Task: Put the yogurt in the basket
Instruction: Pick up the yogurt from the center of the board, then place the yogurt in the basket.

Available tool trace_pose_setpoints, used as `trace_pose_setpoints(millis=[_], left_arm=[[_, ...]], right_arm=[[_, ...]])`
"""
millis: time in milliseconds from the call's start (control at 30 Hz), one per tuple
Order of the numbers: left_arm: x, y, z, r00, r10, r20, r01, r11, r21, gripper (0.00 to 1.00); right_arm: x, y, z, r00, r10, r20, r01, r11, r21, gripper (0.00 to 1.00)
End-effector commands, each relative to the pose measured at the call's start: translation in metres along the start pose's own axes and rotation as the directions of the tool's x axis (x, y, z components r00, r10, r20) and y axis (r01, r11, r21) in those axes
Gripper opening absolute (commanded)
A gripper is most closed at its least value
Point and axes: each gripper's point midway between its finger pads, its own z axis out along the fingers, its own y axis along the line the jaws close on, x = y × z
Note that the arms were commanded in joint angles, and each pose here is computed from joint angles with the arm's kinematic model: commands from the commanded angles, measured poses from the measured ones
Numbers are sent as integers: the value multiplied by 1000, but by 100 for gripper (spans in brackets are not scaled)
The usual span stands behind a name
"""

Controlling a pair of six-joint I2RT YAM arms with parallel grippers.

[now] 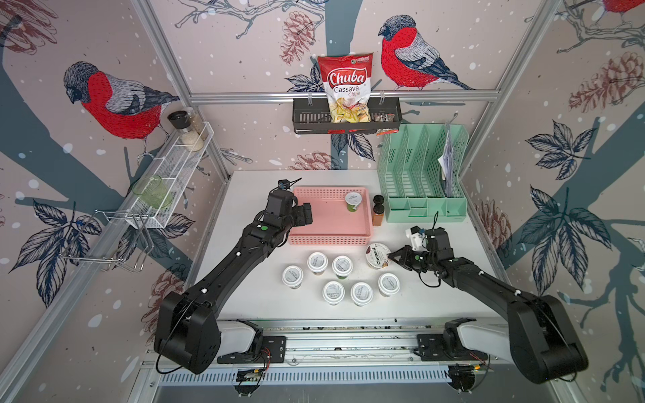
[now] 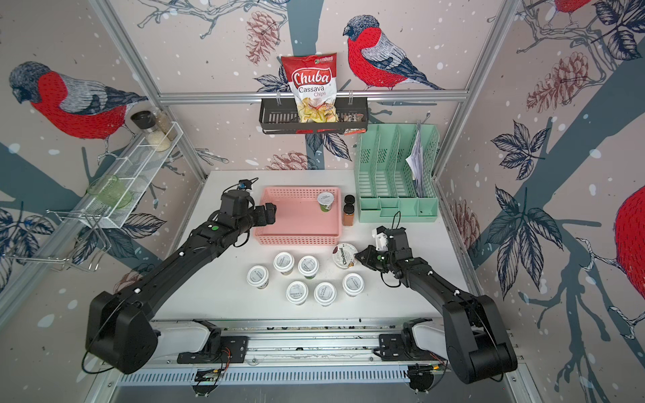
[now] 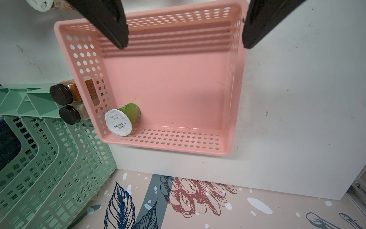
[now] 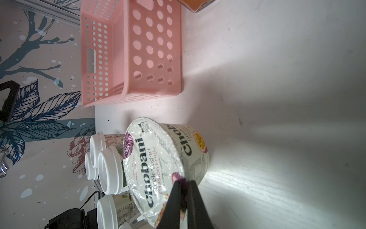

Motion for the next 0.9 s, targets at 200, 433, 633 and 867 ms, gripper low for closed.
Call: trace_pose_setpoints(millis=[200, 433, 633, 867], left_arm=[[-7, -2, -1, 1000, 7, 25, -7, 1000, -7, 93], [-10, -1, -2, 999, 2, 32, -2, 1000, -17, 93], [-14, 16, -6, 999, -4, 42, 9, 993, -120, 93], [-21, 29, -17, 997, -3, 78, 17, 982, -186, 95]], right_arm=[[-9, 16, -15, 999, -40, 17, 40, 999, -7, 9], [-26, 42, -36, 996, -75, 43, 75, 997, 4, 10], [-51, 80, -29, 991, -129, 36, 130, 992, -5, 10], [-90, 123, 16, 982, -189, -13, 188, 982, -22, 7]])
